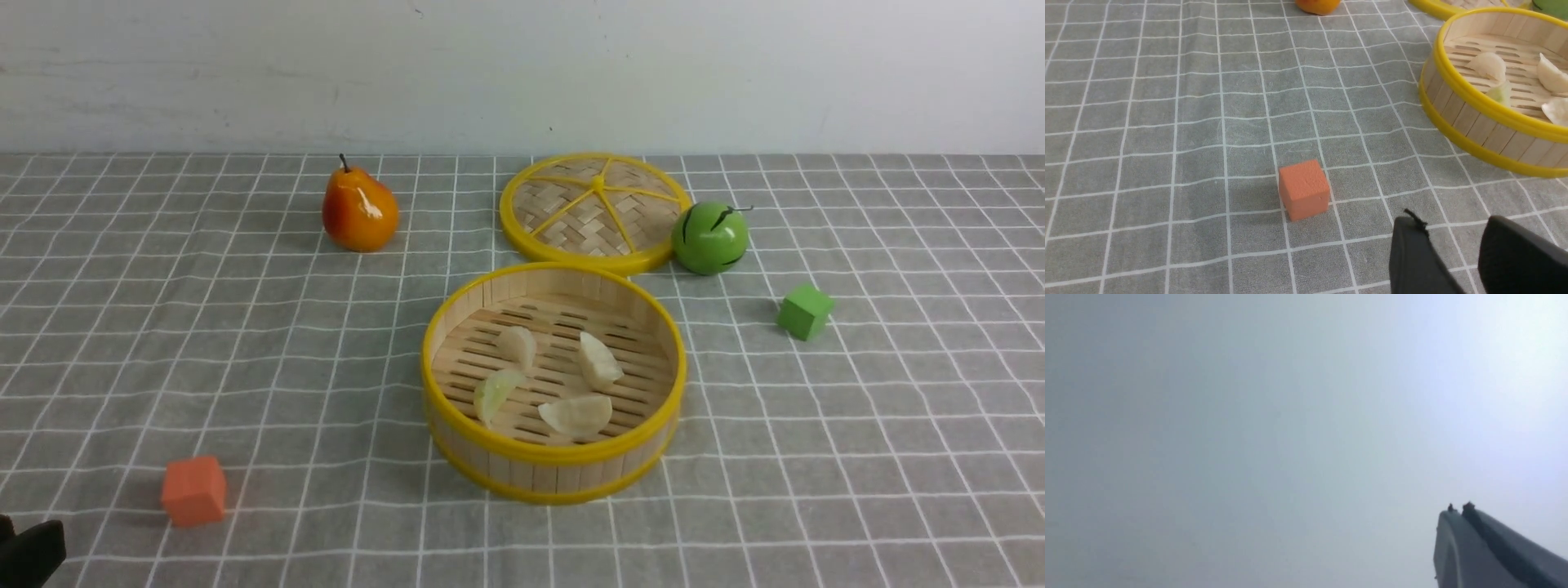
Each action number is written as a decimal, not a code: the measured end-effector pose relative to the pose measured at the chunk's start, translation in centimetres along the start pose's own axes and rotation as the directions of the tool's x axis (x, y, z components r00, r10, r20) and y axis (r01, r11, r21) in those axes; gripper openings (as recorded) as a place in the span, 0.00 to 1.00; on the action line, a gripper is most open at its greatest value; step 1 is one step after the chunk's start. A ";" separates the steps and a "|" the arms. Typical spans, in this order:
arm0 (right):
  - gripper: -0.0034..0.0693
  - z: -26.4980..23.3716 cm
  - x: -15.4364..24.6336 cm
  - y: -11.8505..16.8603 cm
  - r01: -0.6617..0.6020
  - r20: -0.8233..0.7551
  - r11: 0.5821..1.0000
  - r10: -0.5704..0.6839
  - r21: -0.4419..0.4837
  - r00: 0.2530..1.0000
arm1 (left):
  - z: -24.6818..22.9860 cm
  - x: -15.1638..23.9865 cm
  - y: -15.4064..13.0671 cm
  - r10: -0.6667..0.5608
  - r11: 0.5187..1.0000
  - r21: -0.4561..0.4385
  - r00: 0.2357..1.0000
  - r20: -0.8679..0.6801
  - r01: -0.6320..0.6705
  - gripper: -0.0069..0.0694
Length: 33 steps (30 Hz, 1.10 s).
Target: Put the dumplings into the steamer on the table with the grey tablecloth.
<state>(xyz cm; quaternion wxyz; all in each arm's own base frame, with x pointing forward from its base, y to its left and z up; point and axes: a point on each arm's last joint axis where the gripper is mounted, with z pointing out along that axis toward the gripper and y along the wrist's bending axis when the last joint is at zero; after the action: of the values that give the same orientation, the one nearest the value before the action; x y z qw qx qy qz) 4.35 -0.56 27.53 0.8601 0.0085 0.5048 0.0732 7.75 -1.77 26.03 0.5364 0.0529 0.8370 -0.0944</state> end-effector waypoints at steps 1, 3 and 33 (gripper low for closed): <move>0.04 -0.4 0.4 -0.2 0.001 0.026 1.000 -0.002 0.017 1.000 | 0.0 0.0 0.0 0.000 1.000 0.002 1.000 0.002 0.000 0.40; 0.05 -0.8 1.5 -0.6 0.014 0.045 0.998 -0.016 0.057 0.999 | 0.0 0.0 0.0 -0.002 1.000 0.001 1.000 0.000 0.002 0.40; 0.05 -4.0 9.3 -0.1 0.070 -0.703 0.996 -0.012 0.054 0.711 | 0.0 0.2 0.1 -0.003 1.000 -0.011 1.000 -0.016 0.002 0.40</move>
<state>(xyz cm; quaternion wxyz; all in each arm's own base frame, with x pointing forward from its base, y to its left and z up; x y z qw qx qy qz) 5.32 0.39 17.44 0.6046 0.0016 0.7959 0.0323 7.70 -1.67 25.86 0.5296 0.0496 0.8420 -0.0901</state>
